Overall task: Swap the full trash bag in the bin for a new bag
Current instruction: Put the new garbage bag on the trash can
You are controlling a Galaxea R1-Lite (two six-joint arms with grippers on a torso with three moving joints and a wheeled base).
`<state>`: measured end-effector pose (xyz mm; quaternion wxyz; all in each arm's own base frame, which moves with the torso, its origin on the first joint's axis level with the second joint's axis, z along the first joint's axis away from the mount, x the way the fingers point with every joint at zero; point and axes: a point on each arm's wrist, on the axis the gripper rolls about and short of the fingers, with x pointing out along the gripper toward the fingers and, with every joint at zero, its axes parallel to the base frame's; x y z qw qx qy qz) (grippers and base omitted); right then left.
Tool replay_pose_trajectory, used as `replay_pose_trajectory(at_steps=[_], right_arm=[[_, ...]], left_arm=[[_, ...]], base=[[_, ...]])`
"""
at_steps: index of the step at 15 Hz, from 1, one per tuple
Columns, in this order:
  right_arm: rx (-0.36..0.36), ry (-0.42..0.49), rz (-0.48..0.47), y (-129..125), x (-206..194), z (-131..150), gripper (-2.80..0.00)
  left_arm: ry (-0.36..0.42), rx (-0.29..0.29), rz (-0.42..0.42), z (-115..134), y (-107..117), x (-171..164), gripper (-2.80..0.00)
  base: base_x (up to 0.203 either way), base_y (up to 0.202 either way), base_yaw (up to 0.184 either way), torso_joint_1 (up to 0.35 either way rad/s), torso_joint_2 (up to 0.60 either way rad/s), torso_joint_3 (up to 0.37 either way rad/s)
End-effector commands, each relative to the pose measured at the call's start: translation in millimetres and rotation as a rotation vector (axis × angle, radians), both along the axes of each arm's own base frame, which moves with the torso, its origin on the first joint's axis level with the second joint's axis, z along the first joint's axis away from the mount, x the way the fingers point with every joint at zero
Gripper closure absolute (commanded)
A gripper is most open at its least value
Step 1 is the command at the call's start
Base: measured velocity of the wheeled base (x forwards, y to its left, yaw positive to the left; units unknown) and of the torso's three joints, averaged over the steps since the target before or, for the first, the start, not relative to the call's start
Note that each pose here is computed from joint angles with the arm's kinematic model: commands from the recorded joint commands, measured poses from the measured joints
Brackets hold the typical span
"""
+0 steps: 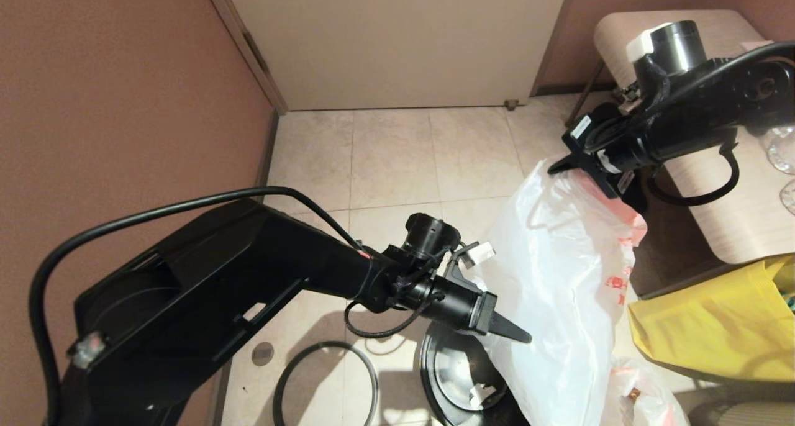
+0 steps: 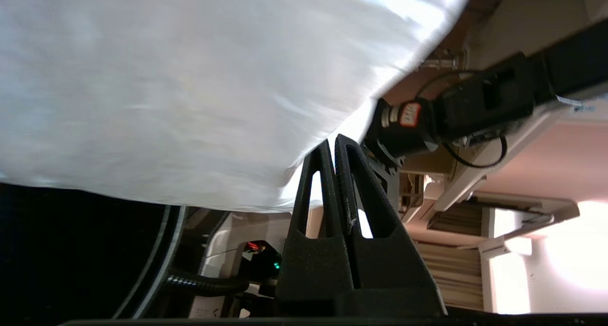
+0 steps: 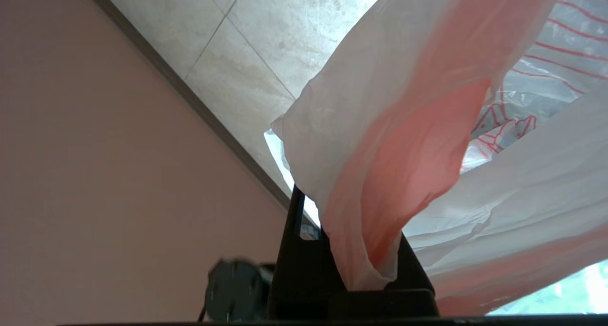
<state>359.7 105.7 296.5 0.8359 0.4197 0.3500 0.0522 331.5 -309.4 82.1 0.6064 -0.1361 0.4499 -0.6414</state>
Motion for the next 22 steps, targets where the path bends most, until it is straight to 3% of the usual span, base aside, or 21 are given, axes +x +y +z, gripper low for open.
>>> replay_pose_trajectory(at_steps=[1, 3, 5, 8, 10, 13, 17, 19, 22], right_arm=[[0.023, 0.003, 0.019, -1.9, -3.2, 3.4, 0.0], [0.035, 0.005, 0.038, -1.8, -4.7, 4.6, 0.0], [0.038, -0.006, 0.04, -3.0, -9.0, 9.4, 0.0], [0.041, -0.022, 0.043, -5.3, -17.5, 18.0, 0.0], [0.046, -0.013, 0.064, -1.7, -20.2, 18.2, 0.0], [0.065, 0.011, 0.105, 1.0, -20.9, 15.7, 0.0], [0.067, 0.044, 0.14, 4.9, -11.2, 3.6, 0.0], [0.059, 0.036, 0.154, 3.3, -9.9, 3.0, 0.0], [0.076, 0.036, 0.224, -2.4, -14.4, 3.5, 0.0]], left_arm=[[0.029, 0.019, 0.011, -9.2, -3.2, 13.9, 0.0], [0.034, 0.049, 0.015, -2.1, -9.7, 21.6, 0.0], [-0.006, 0.115, 0.043, 0.5, -22.8, 26.0, 0.0], [-0.127, 0.286, 0.091, -25.3, -44.8, 13.6, 0.0], [-0.181, 0.346, 0.139, -31.2, -46.0, 14.4, 0.0], [-0.282, 0.483, 0.245, -45.0, -43.3, 19.2, 0.0], [-0.217, 0.482, 0.229, -12.3, -23.4, -1.7, 0.0], [-0.172, 0.512, 0.21, -10.8, -7.1, -17.3, 0.0], [-0.176, 0.478, 0.255, -14.7, 18.7, -23.3, 0.0]], base=[[0.0, 0.0, 0.0, 0.0, 0.0, 0.0], [0.0, 0.0, 0.0, 0.0, 0.0, 0.0], [0.0, 0.0, 0.0, 0.0, 0.0, 0.0], [0.0, 0.0, 0.0, 0.0, 0.0, 0.0], [0.0, 0.0, 0.0, 0.0, 0.0, 0.0], [0.0, 0.0, 0.0, 0.0, 0.0, 0.0], [0.0, 0.0, 0.0, 0.0, 0.0, 0.0], [0.0, 0.0, 0.0, 0.0, 0.0, 0.0], [0.0, 0.0, 0.0, 0.0, 0.0, 0.0]])
